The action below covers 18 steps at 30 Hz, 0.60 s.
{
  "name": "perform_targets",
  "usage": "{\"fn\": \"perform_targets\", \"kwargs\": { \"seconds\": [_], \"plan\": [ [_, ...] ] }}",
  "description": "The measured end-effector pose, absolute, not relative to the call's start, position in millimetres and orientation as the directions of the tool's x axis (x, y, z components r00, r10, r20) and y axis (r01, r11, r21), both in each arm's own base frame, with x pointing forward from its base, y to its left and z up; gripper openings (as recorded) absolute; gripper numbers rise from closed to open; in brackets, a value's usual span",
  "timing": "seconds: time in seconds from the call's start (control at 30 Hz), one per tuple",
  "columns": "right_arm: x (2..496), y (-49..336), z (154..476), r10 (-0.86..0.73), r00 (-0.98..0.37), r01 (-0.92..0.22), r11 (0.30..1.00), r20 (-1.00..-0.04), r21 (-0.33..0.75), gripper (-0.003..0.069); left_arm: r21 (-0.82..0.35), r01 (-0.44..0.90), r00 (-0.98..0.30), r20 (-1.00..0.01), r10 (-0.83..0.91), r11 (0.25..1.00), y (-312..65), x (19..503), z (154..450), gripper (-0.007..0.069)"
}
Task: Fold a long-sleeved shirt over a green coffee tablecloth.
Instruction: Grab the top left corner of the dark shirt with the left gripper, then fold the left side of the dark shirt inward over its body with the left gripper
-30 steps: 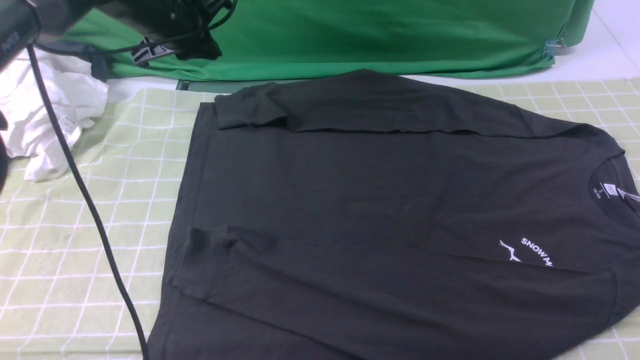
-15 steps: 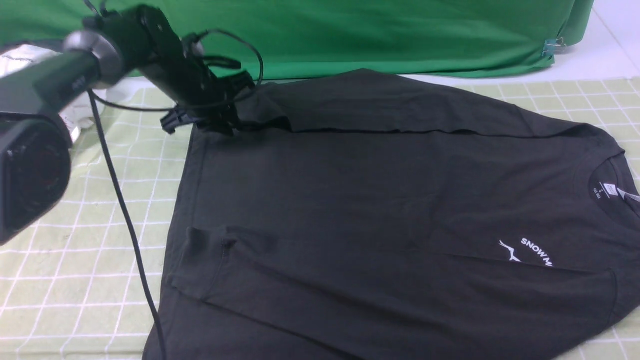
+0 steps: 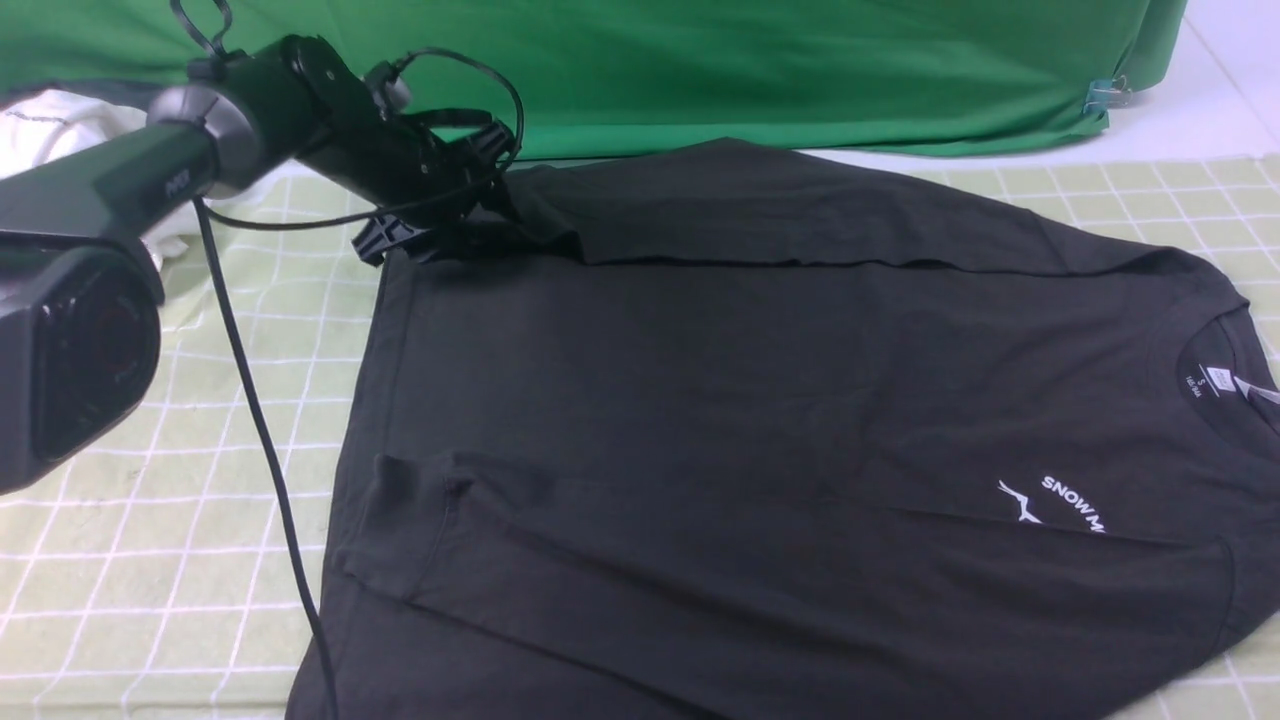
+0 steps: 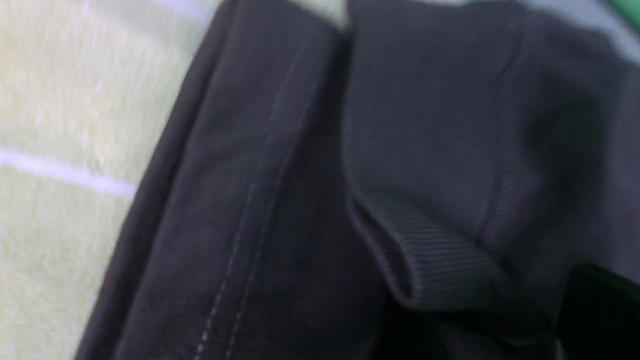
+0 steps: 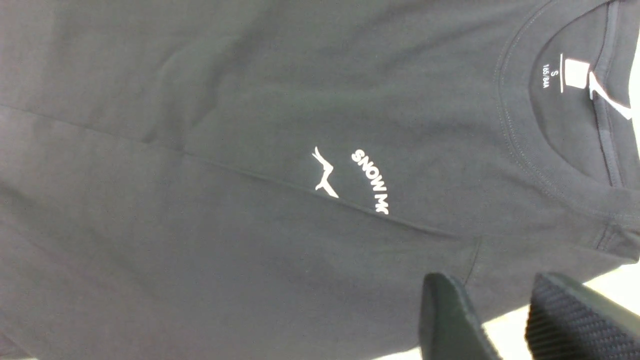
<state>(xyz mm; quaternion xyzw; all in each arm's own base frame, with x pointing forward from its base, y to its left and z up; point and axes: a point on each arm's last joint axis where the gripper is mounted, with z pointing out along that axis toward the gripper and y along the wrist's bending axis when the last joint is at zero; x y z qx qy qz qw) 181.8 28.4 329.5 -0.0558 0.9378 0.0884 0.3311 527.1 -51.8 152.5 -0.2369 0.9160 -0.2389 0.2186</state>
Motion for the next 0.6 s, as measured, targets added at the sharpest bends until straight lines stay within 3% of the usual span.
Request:
{"fn": "perform_targets", "kwargs": {
  "seconds": [0.1, 0.27, 0.4, 0.47, 0.6],
  "plan": [
    [181.8, 28.4, 329.5, -0.046, -0.775, -0.163, 0.978, -0.631, 0.129, 0.0238, -0.545, -0.332, -0.791, -0.283, -0.542, 0.770, -53.5, 527.2, 151.6, 0.0393],
    [181.8, 28.4, 329.5, -0.046, -0.775, -0.163, 0.978, -0.631, 0.129, 0.0238, -0.561, -0.350, -0.769, -0.285, -0.572, 0.750, -53.9, 529.6, 149.9, 0.0300],
    [181.8, 28.4, 329.5, -0.046, -0.775, -0.163, 0.978, -0.631, 0.129, 0.0238, -0.572, -0.363, -0.745, -0.295, -0.598, 0.735, -52.8, 532.4, 148.4, 0.0105],
    [181.6, 28.4, 329.3, -0.047, -0.777, -0.163, 0.978, -0.628, 0.129, 0.0238, -0.581, -0.364, -0.743, -0.289, -0.603, 0.728, -54.2, 532.3, 149.6, 0.0043],
    [181.1, 28.5, 329.0, -0.048, -0.781, -0.164, 0.978, -0.623, 0.130, 0.0238, -0.601, -0.343, -0.749, -0.288, -0.596, 0.722, -60.1, 528.7, 168.8, 0.0037]
  ]
}}
